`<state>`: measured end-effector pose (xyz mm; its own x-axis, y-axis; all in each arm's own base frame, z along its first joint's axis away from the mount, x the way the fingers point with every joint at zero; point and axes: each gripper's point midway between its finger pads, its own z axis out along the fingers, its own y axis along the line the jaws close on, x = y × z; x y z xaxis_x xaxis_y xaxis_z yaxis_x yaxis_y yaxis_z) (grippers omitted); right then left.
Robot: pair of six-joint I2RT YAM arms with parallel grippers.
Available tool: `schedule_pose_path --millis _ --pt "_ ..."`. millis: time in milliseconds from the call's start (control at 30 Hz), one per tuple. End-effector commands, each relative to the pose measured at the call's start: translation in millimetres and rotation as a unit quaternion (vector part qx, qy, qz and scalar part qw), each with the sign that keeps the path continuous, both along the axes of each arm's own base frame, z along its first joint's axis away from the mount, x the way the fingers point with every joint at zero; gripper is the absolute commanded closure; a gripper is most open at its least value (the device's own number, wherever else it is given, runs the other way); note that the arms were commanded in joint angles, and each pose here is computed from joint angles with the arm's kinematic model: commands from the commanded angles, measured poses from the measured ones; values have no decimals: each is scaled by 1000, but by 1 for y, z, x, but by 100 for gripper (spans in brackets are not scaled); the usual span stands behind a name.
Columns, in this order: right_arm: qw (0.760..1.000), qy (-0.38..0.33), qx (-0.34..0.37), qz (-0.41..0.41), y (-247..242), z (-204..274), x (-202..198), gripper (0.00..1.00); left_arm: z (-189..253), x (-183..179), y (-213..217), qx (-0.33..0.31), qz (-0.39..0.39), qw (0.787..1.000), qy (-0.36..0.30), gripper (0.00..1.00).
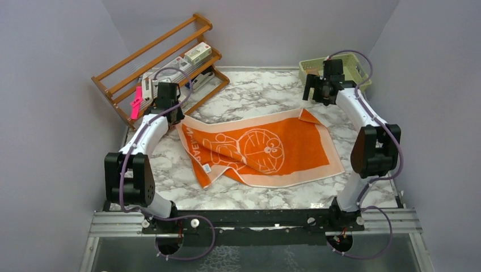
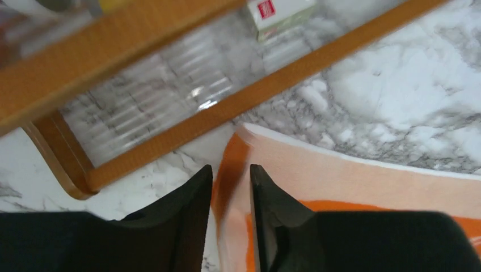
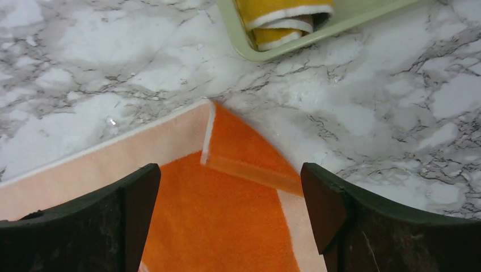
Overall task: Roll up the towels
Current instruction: Flatten out the towel at the center of the board.
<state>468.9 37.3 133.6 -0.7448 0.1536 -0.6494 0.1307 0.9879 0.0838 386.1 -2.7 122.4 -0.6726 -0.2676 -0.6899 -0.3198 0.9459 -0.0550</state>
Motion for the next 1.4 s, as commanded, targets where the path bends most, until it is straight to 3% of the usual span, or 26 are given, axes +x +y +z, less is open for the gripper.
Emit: schedule_pose_path --millis 0,33,100,200,267,433,600,667,800,967,1033,1200,1300,1367 --pt "994 -110 -8 4 2 75 5 3 73 42 6 0 -7 994 -113 53" --pt "992 -127 2 3 4 85 -3 2 77 41 -1 -17 -21 993 -117 43" --pt "986 -162 48 10 15 99 -21 3 80 34 -21 -62 -51 990 -120 38" --pt "972 -185 142 34 42 99 -56 5 65 7 -54 -138 -95 981 -99 47" --pt "969 -152 187 47 57 77 -76 6 47 -18 -76 -182 -114 974 -73 51" --pt "973 -19 226 51 73 -9 -104 16 -12 -73 -97 -239 -101 966 -10 65" --pt "965 35 259 29 79 -50 -113 19 -59 -94 -95 -263 -51 963 32 86" --pt "964 42 263 11 74 -59 -114 20 -77 -102 -91 -264 -19 963 53 93" --pt "960 58 272 -38 50 -78 -119 19 -109 -122 -74 -242 50 965 91 97" --pt "933 86 331 -110 15 -105 -138 18 -130 -150 -31 -150 152 965 154 100" --pt "925 96 343 -130 6 -113 -144 18 -128 -154 -16 -119 180 963 162 100" --pt "922 89 316 -207 -23 -115 -149 18 -103 -140 -9 -122 185 966 134 100" --pt "928 30 270 -254 -49 -89 -144 18 -78 -128 0 -116 180 971 106 99" --pt "938 -29 250 -240 -59 -57 -133 18 -60 -119 3 -112 165 976 89 97"
